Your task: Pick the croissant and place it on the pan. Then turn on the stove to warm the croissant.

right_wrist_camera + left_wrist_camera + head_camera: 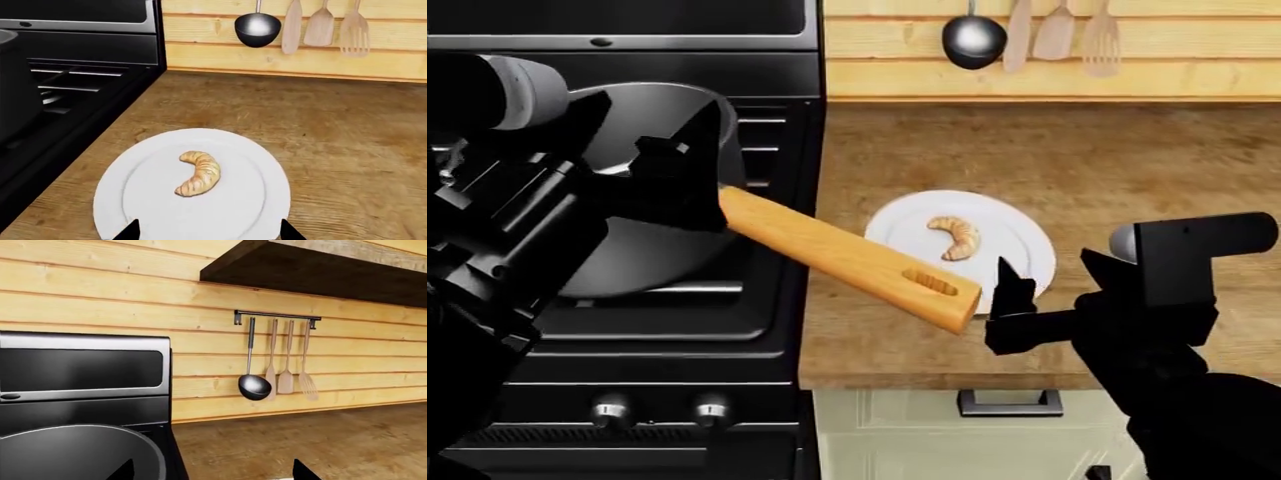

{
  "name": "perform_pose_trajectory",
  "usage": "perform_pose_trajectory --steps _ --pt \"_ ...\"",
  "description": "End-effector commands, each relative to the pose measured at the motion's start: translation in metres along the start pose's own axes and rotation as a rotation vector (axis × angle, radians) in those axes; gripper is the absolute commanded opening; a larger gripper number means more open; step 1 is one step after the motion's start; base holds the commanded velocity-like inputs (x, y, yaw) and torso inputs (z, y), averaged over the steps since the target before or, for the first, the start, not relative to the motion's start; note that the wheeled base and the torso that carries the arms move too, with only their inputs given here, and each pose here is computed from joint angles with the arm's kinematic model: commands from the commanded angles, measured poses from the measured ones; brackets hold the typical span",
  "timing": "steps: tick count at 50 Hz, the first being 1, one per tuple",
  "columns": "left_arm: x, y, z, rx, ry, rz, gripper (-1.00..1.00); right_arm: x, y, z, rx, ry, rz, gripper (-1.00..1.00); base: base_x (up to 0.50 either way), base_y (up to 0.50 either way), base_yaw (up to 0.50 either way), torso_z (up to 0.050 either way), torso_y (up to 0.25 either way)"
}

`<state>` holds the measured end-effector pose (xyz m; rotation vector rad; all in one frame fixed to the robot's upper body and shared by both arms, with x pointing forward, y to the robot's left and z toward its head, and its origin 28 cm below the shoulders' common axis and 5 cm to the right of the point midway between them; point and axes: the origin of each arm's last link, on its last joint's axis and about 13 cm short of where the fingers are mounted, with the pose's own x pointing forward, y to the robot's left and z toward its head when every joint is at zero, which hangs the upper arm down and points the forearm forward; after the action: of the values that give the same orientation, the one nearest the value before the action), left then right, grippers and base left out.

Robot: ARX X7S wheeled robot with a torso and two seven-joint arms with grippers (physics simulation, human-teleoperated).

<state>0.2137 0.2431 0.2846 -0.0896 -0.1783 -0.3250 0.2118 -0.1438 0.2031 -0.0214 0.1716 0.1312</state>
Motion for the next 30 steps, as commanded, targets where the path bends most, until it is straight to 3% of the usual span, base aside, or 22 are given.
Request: perform_pose_trajectory --steps 1,18,29,30 --pt "0.000 0.000 0.000 0.000 0.000 -0.005 1.00 -0.001 -0.002 0.000 -0.010 0.004 -0.020 1.00 0.36 0.00 0.00 0.000 0.000" --pt "-0.002 0.000 -0.004 -0.006 0.005 -0.007 1.00 0.008 -0.017 0.016 -0.082 0.018 -0.043 1.00 0.02 0.00 0.00 0.000 0.000" --pt "-0.002 0.001 -0.006 -0.010 0.012 -0.008 1.00 0.023 -0.028 0.036 -0.095 0.042 -0.021 1.00 0.00 0.00 0.00 0.000 0.000" --pt "-0.003 0.001 -0.006 -0.009 0.013 -0.010 1.00 0.025 -0.030 0.040 -0.063 0.053 -0.010 1.00 0.00 0.00 0.00 0.000 0.000"
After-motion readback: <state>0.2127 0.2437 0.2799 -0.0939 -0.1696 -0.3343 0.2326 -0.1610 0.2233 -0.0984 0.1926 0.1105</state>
